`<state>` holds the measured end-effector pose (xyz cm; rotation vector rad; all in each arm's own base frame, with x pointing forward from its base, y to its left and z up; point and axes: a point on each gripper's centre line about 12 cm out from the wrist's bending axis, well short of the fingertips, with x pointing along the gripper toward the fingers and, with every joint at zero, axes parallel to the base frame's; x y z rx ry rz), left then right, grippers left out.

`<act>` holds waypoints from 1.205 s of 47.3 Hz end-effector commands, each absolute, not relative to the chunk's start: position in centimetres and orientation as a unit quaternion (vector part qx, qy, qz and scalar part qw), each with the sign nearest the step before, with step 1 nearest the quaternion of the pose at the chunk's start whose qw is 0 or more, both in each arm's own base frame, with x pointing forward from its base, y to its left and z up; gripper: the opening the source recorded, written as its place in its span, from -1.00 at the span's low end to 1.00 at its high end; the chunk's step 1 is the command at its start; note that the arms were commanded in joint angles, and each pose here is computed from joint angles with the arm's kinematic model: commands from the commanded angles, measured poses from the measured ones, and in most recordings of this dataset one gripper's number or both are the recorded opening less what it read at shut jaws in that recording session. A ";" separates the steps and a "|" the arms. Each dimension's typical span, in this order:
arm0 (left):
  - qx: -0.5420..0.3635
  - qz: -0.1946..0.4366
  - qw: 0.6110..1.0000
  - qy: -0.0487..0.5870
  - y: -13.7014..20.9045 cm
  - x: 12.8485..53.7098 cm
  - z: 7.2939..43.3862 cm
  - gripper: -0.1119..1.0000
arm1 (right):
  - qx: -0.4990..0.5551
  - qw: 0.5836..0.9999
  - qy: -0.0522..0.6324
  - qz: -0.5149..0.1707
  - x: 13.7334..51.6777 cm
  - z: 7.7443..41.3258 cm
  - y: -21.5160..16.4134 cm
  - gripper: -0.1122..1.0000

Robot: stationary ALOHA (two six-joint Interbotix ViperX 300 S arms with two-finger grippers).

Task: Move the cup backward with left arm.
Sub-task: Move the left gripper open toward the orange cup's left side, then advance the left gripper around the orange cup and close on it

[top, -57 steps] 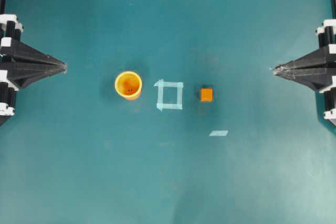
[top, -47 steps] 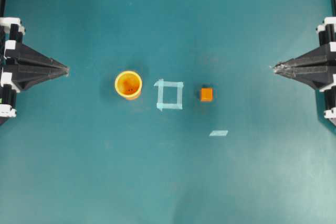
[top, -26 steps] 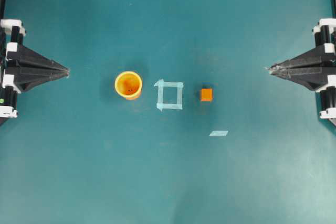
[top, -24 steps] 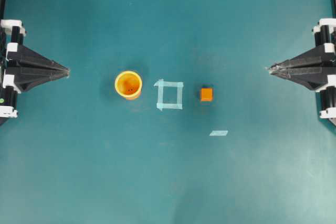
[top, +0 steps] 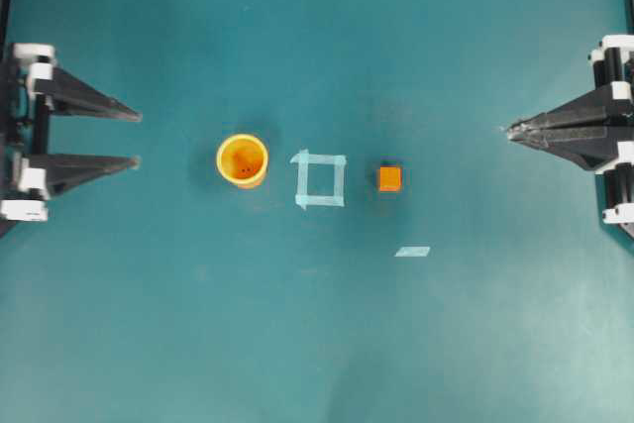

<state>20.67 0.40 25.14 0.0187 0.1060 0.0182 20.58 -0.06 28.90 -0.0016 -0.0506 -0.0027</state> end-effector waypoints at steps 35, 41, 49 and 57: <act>0.019 0.035 0.985 0.166 2.3 27.1 17.0 0.63 | 0.001 0.999 -0.051 -0.001 20.8 30.8 -0.1 -0.80; 0.017 0.038 0.982 0.184 2.4 26.7 15.8 0.63 | 0.001 0.999 -0.051 -0.001 20.8 30.9 -0.1 -0.80; 0.008 0.038 0.978 0.205 2.3 26.2 14.5 0.63 | 0.002 0.999 -0.051 -0.001 20.8 30.8 -0.1 -0.80; 0.006 0.037 0.976 0.217 2.3 26.5 14.0 0.63 | 0.003 0.999 -0.051 -0.001 20.8 30.9 -0.1 -0.80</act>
